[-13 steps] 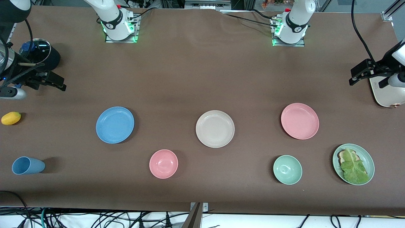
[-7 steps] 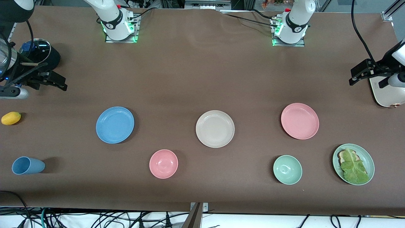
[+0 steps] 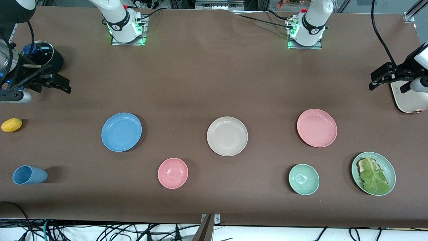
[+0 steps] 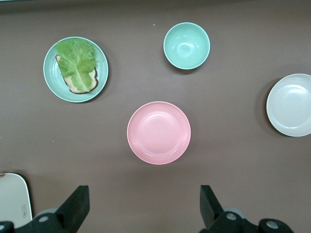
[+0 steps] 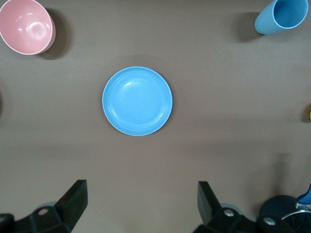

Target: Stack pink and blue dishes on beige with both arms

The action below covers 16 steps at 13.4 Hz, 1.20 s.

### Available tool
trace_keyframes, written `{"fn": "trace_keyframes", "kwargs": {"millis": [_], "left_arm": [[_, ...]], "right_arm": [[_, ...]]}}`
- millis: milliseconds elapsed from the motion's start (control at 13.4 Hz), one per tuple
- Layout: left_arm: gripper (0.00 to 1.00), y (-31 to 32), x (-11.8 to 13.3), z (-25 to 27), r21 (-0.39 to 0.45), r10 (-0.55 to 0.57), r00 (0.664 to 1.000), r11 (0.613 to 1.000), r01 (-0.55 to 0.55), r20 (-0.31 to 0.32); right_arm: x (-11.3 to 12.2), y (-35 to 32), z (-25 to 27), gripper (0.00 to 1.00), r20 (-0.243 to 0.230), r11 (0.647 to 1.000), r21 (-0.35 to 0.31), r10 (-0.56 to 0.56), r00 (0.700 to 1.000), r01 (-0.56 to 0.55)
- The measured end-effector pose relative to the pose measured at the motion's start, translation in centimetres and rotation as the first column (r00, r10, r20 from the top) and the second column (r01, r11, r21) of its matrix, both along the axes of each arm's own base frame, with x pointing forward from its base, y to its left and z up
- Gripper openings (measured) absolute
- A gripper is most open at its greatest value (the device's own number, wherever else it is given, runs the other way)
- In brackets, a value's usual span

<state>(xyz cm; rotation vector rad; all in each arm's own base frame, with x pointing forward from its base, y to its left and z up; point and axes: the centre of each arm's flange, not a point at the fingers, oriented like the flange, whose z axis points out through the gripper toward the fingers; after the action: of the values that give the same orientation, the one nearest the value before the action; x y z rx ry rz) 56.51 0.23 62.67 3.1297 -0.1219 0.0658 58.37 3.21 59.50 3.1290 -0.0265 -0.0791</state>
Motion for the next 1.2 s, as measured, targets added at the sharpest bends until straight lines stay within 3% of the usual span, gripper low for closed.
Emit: {"fn": "trace_keyframes", "kwargs": {"millis": [1195], "left_arm": [[1.00, 0.0, 0.0, 0.0, 0.000, 0.000, 1.000, 1.000, 0.000, 0.000]], "right_arm": [[0.2, 1.6, -0.3, 1.00, 0.001, 0.998, 0.003, 0.062, 0.998, -0.062]]}}
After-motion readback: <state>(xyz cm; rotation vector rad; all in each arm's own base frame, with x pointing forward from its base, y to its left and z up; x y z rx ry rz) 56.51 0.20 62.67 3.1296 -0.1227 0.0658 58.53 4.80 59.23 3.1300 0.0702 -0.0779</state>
